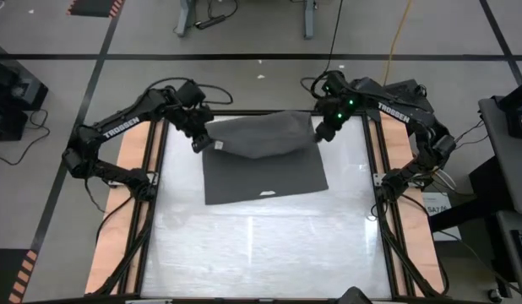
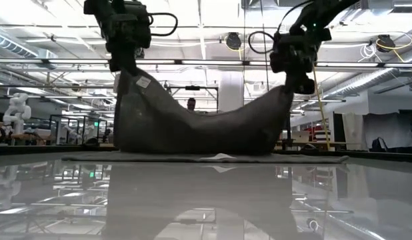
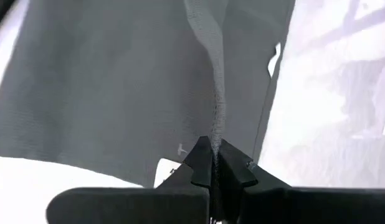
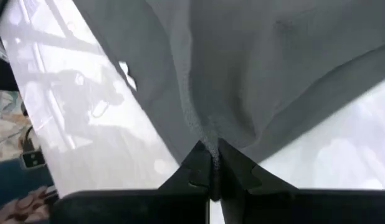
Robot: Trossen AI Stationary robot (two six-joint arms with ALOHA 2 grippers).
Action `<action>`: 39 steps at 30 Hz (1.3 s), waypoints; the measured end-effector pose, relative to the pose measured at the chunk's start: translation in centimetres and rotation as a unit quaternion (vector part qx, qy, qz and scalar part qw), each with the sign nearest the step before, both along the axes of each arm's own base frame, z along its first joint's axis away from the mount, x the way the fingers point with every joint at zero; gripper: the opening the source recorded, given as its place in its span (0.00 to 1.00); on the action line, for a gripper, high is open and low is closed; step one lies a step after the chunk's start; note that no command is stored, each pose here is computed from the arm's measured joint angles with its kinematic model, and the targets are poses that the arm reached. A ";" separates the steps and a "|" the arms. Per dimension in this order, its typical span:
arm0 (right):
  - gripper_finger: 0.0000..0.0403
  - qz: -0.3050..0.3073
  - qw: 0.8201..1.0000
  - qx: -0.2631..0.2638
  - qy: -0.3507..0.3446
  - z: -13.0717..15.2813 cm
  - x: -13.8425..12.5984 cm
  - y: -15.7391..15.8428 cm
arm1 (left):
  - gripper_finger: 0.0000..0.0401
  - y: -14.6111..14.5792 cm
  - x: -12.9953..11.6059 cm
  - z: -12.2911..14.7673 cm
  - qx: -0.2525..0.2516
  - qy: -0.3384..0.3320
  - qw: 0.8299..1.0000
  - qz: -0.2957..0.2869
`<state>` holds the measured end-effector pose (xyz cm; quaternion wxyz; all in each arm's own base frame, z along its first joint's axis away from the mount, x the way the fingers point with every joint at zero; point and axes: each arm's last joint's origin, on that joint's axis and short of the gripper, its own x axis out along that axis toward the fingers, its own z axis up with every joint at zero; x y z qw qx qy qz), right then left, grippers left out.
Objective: Roll towel into tight, uniform cylinder
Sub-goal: Roll the gray towel
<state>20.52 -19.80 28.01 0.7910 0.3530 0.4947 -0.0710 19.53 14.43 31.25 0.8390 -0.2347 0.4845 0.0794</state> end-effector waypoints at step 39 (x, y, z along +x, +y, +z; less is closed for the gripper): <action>0.01 -0.091 0.960 -0.243 -0.103 9.1 0.8 -0.9 | 0.01 -0.3 -3.2 4.4 0.181 -0.057 0.969 0.159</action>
